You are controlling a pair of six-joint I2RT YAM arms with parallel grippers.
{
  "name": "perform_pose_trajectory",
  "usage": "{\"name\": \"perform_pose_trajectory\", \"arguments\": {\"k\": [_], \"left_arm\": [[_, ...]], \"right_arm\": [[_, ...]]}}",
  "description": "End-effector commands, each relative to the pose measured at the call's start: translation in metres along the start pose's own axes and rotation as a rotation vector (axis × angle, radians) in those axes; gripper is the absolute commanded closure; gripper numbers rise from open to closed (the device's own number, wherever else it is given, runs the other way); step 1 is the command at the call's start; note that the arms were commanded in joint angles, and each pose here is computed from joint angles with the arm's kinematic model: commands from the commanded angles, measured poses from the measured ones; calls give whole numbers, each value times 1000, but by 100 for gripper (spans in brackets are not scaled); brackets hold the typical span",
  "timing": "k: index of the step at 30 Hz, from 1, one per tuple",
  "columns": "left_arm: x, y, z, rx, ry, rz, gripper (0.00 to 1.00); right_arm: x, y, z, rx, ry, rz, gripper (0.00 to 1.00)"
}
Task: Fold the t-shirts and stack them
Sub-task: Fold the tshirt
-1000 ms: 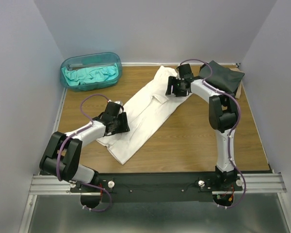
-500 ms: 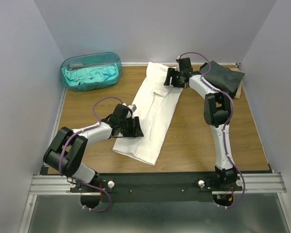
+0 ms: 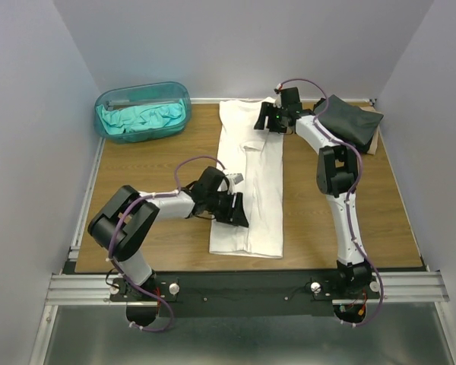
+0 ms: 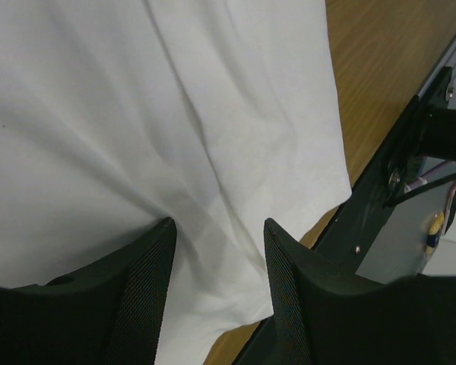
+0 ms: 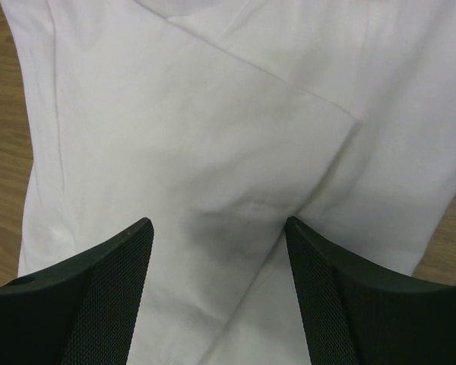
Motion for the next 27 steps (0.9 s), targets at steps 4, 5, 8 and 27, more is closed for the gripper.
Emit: {"name": "perform_pose_trajectory", "arguments": {"k": [4, 5, 8, 27], "left_arm": [[-29, 4, -4, 20, 62, 84, 41], [-32, 2, -11, 3, 79, 76, 42], [-41, -8, -37, -51, 127, 34, 41], [8, -71, -12, -135, 22, -380, 41]], "right_arm": [[-28, 14, 65, 197, 29, 42, 22], [-25, 10, 59, 186, 19, 35, 22], [-10, -6, 33, 133, -30, 7, 21], [40, -187, 106, 171, 18, 40, 21]]}}
Point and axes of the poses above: each gripper's point midway between its finger pads, its own y axis out along the fingers, its own x axis along the line the jaws close on, z = x × y, the point moved 1 cm from there along -y, back along the fingers, and after that the axes turned 5 degrees about y, right-handed, at the moved point
